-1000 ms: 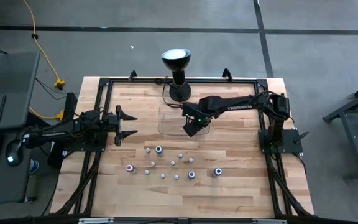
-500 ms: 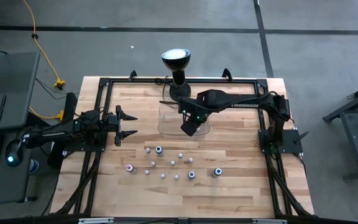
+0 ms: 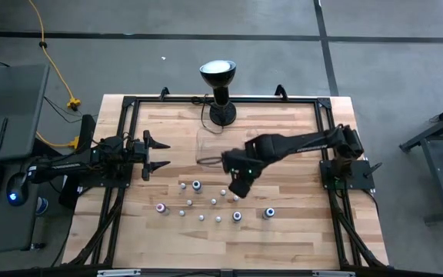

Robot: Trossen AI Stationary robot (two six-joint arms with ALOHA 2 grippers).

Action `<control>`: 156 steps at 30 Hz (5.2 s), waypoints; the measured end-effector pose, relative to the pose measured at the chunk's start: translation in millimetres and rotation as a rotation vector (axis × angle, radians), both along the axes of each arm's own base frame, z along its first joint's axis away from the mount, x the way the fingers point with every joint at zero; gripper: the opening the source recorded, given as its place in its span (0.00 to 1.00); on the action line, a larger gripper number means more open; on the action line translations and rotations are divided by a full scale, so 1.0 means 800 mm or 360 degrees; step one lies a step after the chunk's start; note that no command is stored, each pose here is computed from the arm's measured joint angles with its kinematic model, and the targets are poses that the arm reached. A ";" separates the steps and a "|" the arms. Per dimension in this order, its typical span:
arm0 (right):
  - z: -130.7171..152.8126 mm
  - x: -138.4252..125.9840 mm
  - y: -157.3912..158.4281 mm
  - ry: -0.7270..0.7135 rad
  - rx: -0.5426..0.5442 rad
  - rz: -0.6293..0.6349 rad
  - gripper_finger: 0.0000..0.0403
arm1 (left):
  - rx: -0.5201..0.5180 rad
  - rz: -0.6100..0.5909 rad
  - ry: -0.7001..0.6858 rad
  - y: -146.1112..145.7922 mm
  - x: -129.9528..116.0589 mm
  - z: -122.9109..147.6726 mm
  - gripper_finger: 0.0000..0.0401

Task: Pick & Place food coloring
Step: Put the top brown food coloring bottle into the transparent bin

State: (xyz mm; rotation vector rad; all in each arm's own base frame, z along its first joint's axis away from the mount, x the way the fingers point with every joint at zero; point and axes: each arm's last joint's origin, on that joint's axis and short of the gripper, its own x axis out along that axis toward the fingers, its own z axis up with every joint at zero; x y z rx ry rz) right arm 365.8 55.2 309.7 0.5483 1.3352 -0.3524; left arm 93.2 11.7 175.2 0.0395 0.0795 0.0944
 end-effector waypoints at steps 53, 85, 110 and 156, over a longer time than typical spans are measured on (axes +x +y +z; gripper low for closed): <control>-0.147 0.042 0.046 0.0125 0.0105 -0.0252 0.52 | 0.0000 0.0000 0.0000 0.000 0.000 0.000 0.69; -0.169 0.055 0.040 0.0112 0.0155 -0.0210 0.52 | 0.0000 -0.0001 0.0000 0.000 0.000 0.000 0.69; -0.169 0.054 0.040 0.0127 0.0141 -0.0202 0.34 | 0.0000 0.0000 0.0000 0.000 0.000 0.000 0.69; -0.169 0.052 0.040 0.0148 0.0140 -0.0105 0.10 | 0.0000 0.0000 -0.0001 0.000 0.000 0.000 0.69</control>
